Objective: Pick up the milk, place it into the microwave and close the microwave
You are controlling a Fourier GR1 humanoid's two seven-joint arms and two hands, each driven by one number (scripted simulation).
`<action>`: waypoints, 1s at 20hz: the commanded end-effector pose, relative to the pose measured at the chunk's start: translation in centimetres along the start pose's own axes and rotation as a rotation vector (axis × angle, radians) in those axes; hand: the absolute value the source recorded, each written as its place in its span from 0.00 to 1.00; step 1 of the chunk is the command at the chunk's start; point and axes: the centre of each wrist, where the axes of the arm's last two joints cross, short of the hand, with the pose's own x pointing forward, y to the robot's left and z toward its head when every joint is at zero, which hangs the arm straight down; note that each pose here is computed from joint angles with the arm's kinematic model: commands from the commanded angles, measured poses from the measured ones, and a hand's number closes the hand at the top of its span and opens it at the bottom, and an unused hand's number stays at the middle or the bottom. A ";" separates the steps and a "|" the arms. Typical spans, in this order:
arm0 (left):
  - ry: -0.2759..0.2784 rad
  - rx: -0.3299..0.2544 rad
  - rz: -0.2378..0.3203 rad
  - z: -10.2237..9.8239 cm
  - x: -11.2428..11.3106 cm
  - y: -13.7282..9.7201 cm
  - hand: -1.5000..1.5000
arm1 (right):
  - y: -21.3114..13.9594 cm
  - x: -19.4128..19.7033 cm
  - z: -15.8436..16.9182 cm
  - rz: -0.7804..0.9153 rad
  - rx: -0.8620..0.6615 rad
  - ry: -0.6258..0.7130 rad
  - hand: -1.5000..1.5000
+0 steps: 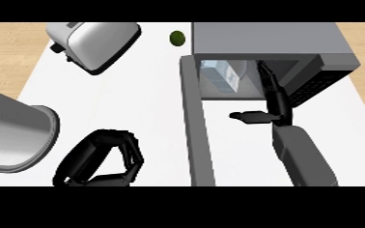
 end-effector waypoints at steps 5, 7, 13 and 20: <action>0.091 -0.131 -0.096 -3.8 -3.0 -0.4 1.00 | -3.1 1.7 3.9 0.012 0.024 0.006 0.00; 0.100 -0.195 -0.105 -4.5 -4.5 -1.7 1.00 | -1.7 1.4 6.5 -0.006 0.025 0.024 0.00; 0.127 -0.276 -0.085 -6.3 -5.0 -7.0 1.00 | -4.9 5.1 10.2 0.019 0.006 -0.011 0.00; 0.131 -0.405 -0.086 -6.7 -8.3 -12.0 1.00 | -7.6 8.7 13.2 0.016 -0.041 -0.030 0.00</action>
